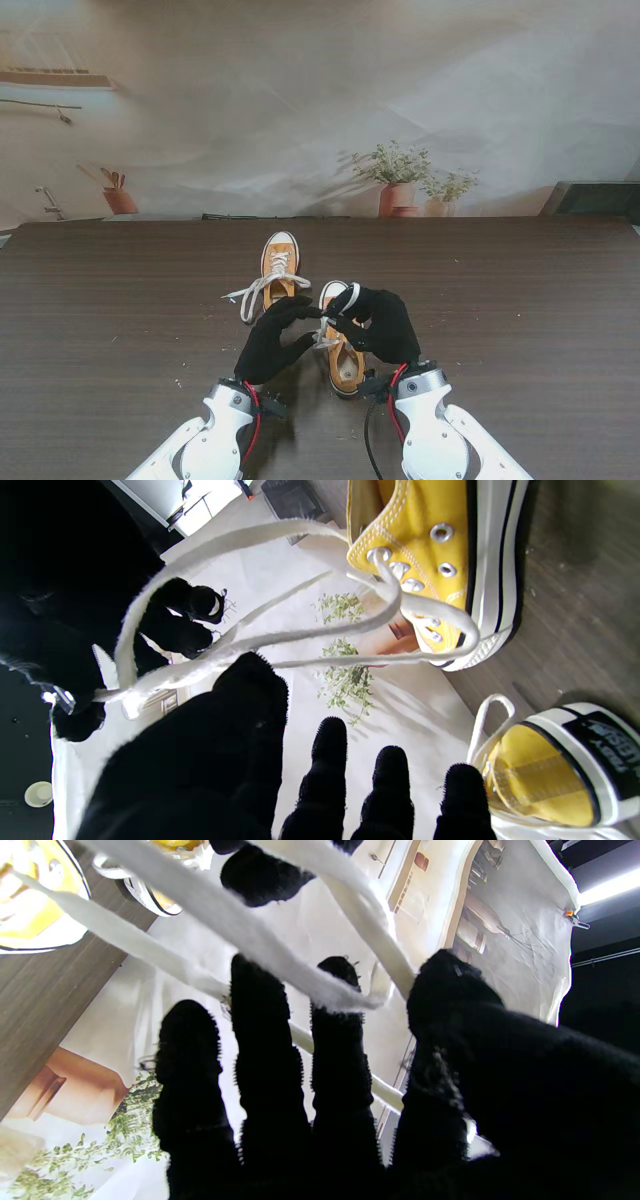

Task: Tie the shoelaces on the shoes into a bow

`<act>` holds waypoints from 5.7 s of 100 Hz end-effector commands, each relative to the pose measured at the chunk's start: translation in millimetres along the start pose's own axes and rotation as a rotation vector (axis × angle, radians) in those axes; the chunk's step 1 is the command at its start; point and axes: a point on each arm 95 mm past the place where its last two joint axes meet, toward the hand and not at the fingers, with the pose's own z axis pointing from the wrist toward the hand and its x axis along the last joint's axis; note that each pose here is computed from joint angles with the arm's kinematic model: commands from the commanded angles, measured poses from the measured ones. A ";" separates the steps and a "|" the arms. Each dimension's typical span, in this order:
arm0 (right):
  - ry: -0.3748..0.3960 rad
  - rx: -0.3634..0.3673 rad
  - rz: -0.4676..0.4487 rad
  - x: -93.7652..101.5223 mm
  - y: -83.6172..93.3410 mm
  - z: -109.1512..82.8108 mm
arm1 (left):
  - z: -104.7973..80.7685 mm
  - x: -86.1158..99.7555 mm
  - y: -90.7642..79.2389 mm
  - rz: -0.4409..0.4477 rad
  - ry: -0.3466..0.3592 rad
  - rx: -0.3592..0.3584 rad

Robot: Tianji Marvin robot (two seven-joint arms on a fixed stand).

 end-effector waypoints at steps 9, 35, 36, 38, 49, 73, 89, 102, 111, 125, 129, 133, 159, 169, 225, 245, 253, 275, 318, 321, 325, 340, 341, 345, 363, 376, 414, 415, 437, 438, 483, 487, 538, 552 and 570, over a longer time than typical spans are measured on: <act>0.003 0.020 0.004 1.0 -0.4 -2.4 | 3.0 4.4 5.0 0.013 0.003 -0.047; 0.004 0.032 0.007 1.3 -3.1 -2.6 | -1.5 5.2 5.2 0.024 -0.003 -0.075; 0.004 0.032 0.008 1.4 -3.3 -2.6 | -1.5 5.1 5.2 0.025 -0.002 -0.076; 0.004 0.033 0.009 1.4 -3.7 -2.7 | -1.5 5.0 5.3 0.026 -0.002 -0.077; 0.003 0.035 0.012 2.0 -5.3 -2.9 | -1.2 4.0 6.1 0.038 -0.003 -0.101; 0.009 0.038 0.013 3.0 -6.3 -2.7 | 0.0 4.7 8.3 0.045 -0.005 -0.118; 0.011 0.041 0.017 4.0 -6.8 -2.5 | 3.1 5.6 10.6 0.049 -0.003 -0.132; 0.013 0.039 0.017 4.4 -6.4 -1.9 | 4.3 6.7 14.2 0.046 -0.005 -0.161; 0.012 0.037 0.018 4.7 -6.2 -1.8 | 4.9 7.3 17.1 0.043 -0.009 -0.173; 0.015 0.039 0.020 5.4 -6.3 -2.5 | 5.4 8.2 21.9 0.027 -0.018 -0.184; 0.016 0.040 0.020 5.4 -6.2 -2.6 | 5.5 8.5 23.5 0.016 -0.019 -0.184; 0.016 0.040 0.019 5.4 -5.9 -2.7 | 5.6 9.1 24.7 0.009 -0.020 -0.180; 0.009 0.044 0.020 4.3 -5.8 -4.4 | 3.6 12.6 24.3 -0.010 -0.026 -0.132; 0.002 0.050 0.025 4.4 -6.5 -4.9 | 2.5 13.3 23.0 -0.003 -0.033 -0.125; -0.053 0.051 0.085 3.3 -7.7 -6.6 | -5.6 14.1 14.0 -0.012 -0.069 -0.038; -0.078 0.052 0.054 1.1 -7.8 -6.9 | -9.8 14.8 5.1 -0.013 -0.078 0.004; -0.084 0.055 0.041 0.8 -7.4 -6.9 | -12.0 14.4 2.2 -0.008 -0.079 0.010; -0.072 0.030 -0.062 -4.4 -3.2 -6.6 | -19.2 12.5 -5.5 0.000 -0.091 0.036; -0.001 -0.011 -0.256 -16.6 1.5 -6.5 | -28.8 6.6 -16.9 0.044 -0.133 0.097; 0.000 -0.012 -0.260 -16.7 1.6 -6.5 | -28.9 6.7 -17.3 0.044 -0.133 0.101; 0.004 -0.010 -0.265 -17.2 2.0 -6.5 | -29.0 6.9 -17.8 0.044 -0.135 0.105; 0.024 0.002 -0.308 -19.2 5.9 -6.8 | -28.7 7.9 -20.2 0.046 -0.145 0.129; 0.025 0.001 -0.309 -19.3 6.1 -6.8 | -28.7 7.9 -20.4 0.046 -0.145 0.131; 0.029 0.000 -0.317 -19.8 7.5 -6.9 | -28.9 7.7 -21.7 0.051 -0.149 0.135; 0.038 -0.011 -0.338 -25.1 11.6 -6.5 | -29.2 3.8 -27.6 0.073 -0.166 0.164; 0.022 -0.012 -0.363 -32.2 14.7 -5.4 | -29.0 0.2 -31.2 0.091 -0.188 0.171; -0.064 -0.032 -0.464 -58.6 28.1 -14.6 | -37.1 -12.5 -46.9 0.168 -0.265 0.208; -0.066 -0.033 -0.466 -59.2 28.7 -14.8 | -37.2 -12.9 -47.6 0.170 -0.267 0.210; -0.108 -0.065 -0.507 -68.8 39.3 -19.8 | -43.2 -20.1 -64.0 0.217 -0.303 0.244; -0.110 -0.065 -0.509 -69.3 39.8 -20.0 | -43.6 -20.4 -64.8 0.220 -0.305 0.246; -0.211 -0.086 -0.593 -97.1 60.0 -33.6 | -61.1 -30.3 -98.1 0.297 -0.389 0.317; -0.221 -0.088 -0.605 -99.2 61.4 -35.1 | -62.3 -30.9 -100.1 0.300 -0.396 0.327; -0.325 -0.088 -0.692 -127.4 72.6 -52.0 | -74.2 -40.2 -110.5 0.354 -0.451 0.334; -0.346 -0.085 -0.703 -132.6 74.1 -56.3 | -73.9 -44.0 -110.2 0.365 -0.471 0.328; -0.351 -0.080 -0.677 -137.4 73.6 -60.3 | -75.9 -45.0 -108.7 0.352 -0.519 0.329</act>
